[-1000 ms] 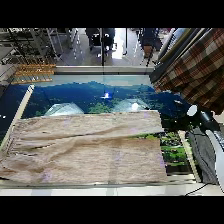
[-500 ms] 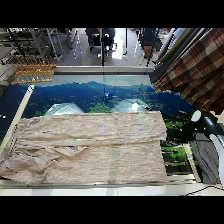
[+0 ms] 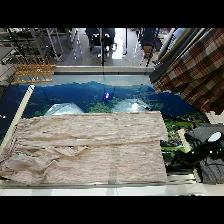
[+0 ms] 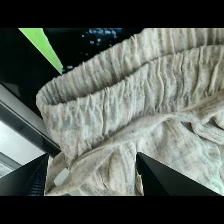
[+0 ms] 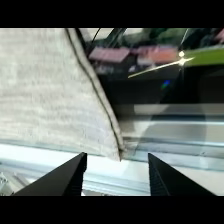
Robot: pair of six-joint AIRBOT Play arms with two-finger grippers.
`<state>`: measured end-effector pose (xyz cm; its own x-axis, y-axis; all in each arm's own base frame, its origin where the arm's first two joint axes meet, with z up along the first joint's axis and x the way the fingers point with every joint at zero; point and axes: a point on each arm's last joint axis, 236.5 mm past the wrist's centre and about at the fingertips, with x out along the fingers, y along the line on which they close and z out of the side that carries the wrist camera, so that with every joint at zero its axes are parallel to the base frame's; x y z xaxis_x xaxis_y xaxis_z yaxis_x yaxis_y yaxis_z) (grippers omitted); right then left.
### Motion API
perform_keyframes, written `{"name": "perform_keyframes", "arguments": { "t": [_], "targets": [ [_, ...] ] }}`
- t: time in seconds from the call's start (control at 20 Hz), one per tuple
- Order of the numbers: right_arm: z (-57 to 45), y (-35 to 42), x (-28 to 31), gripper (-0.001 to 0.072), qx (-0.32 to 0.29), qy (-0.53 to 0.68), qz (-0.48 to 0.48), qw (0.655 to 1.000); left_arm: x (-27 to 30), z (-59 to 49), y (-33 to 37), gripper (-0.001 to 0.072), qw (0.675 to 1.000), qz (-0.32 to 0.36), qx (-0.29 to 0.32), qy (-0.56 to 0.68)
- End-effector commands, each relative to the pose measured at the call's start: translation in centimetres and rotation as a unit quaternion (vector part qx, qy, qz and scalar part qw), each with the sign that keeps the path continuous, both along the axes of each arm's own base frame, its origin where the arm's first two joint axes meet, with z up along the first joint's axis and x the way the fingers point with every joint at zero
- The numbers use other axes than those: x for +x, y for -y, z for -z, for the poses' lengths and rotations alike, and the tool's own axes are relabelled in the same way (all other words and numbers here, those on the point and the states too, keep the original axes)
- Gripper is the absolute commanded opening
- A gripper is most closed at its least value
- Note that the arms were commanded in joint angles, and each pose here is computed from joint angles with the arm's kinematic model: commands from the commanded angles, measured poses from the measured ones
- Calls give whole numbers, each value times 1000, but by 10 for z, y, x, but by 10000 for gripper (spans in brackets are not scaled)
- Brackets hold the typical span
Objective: Fold the clothes and pants, and hang the long-sleeved shirts on hangers.
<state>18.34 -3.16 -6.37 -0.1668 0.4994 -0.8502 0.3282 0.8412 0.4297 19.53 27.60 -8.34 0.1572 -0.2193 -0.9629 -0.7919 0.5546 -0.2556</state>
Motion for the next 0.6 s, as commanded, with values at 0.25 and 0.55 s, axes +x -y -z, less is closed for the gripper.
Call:
{"name": "perform_keyframes", "arguments": {
  "t": [0.25, 0.55],
  "targets": [
    [33, -38, -29, 397, 52, 18, -51, 997, 2, 21, -7, 595, 1000, -10, 8, 0],
    [46, -41, -23, 324, 29, 39, -82, 995, 4, 23, -15, 542, 1000, -13, 23, 5]
  ]
}}
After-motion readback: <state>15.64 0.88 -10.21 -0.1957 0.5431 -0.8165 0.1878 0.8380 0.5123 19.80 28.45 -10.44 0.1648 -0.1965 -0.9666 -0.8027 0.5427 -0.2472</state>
